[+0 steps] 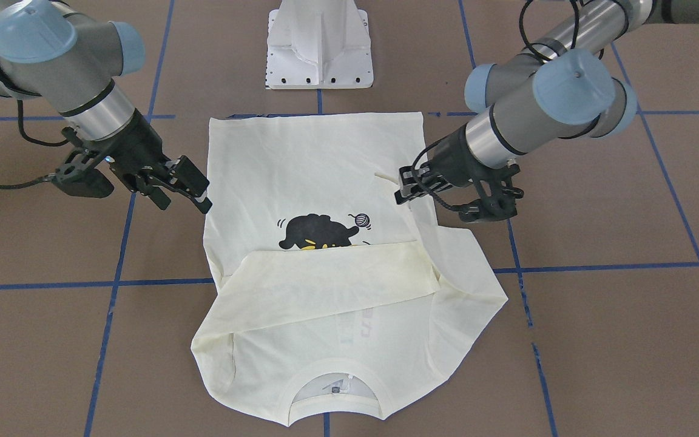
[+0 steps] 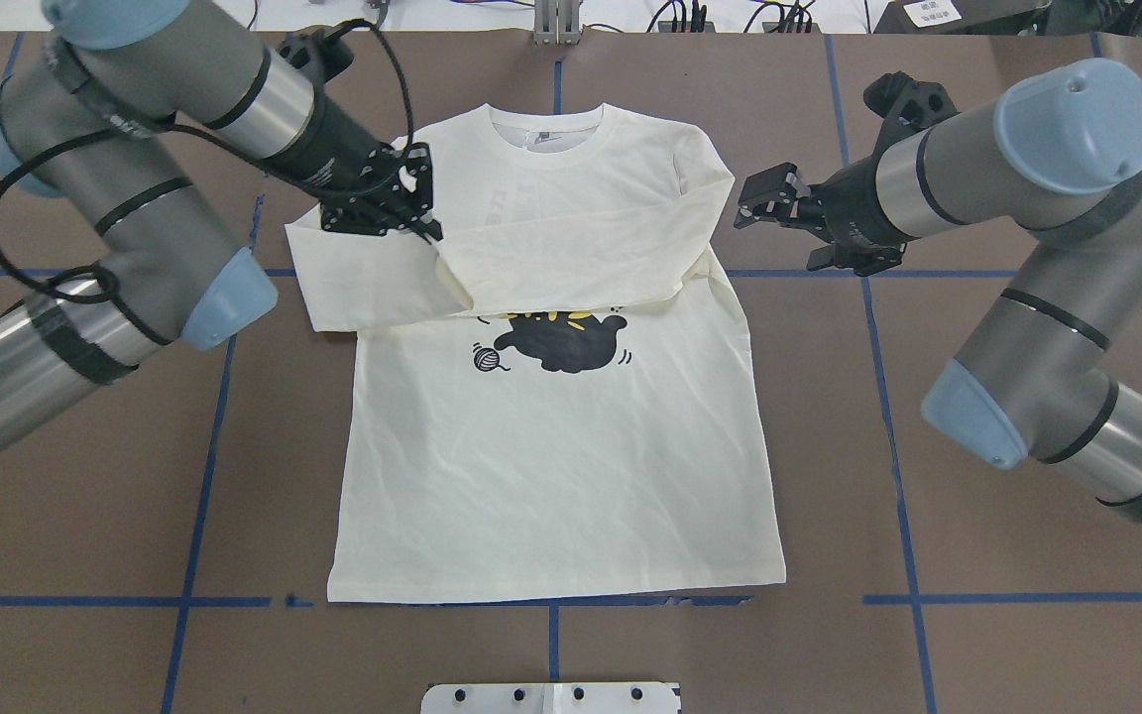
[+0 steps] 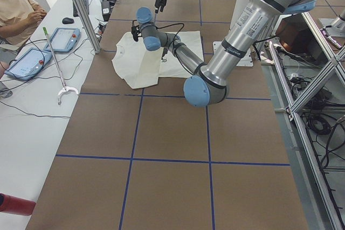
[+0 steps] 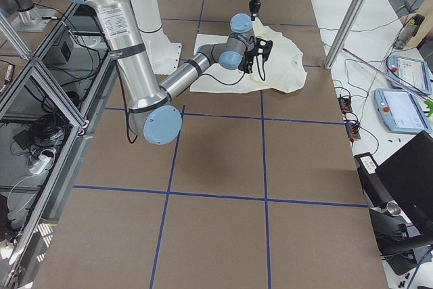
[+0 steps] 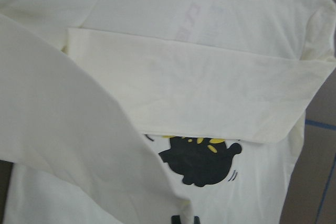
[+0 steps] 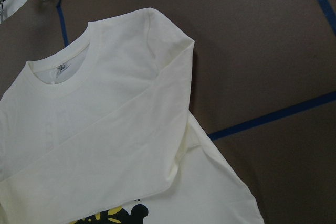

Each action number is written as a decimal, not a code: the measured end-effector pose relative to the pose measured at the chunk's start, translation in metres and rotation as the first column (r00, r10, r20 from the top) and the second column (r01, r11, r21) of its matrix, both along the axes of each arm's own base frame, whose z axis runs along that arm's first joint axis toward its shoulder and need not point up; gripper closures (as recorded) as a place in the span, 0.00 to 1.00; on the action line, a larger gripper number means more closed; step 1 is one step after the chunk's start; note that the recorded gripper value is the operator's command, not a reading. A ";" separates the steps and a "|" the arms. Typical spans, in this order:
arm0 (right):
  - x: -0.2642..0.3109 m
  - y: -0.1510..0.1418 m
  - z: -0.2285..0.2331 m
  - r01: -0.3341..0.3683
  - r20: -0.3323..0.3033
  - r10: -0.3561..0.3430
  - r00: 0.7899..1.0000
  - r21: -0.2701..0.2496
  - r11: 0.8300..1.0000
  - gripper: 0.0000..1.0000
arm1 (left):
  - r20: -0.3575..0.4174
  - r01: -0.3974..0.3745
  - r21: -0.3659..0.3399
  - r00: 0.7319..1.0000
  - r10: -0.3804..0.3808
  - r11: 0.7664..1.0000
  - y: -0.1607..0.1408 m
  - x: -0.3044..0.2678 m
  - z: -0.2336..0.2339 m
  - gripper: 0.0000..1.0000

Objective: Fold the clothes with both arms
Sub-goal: 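Fold the other sleeve across the chest with the left gripper while the right gripper withdraws, then release the sleeve and move both grippers to the hem corners nearest the robot, then grasp both hem corners with the left and right grippers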

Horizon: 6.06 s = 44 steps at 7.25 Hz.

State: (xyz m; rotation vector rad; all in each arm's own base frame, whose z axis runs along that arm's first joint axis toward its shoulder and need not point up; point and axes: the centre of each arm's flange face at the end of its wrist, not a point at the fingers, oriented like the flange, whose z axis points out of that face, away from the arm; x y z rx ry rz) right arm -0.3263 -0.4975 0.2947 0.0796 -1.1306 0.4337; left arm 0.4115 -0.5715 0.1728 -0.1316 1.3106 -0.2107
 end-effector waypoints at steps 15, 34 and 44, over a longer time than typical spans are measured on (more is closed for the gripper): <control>-0.082 0.151 0.049 -0.008 -0.096 -0.001 0.995 -0.088 0.996 0.02 | -0.088 0.096 0.056 0.992 -0.091 0.994 0.138 0.065 -0.029 0.25; -0.144 0.319 0.040 -0.137 -0.352 0.060 0.934 -0.201 0.970 1.00 | 0.163 0.129 -0.003 0.979 -0.127 0.992 0.274 0.090 0.044 0.24; -0.146 0.324 0.036 -0.117 -0.344 0.039 0.938 -0.209 0.971 1.00 | 0.484 0.102 -0.047 0.873 -0.066 0.994 0.356 0.085 0.167 0.35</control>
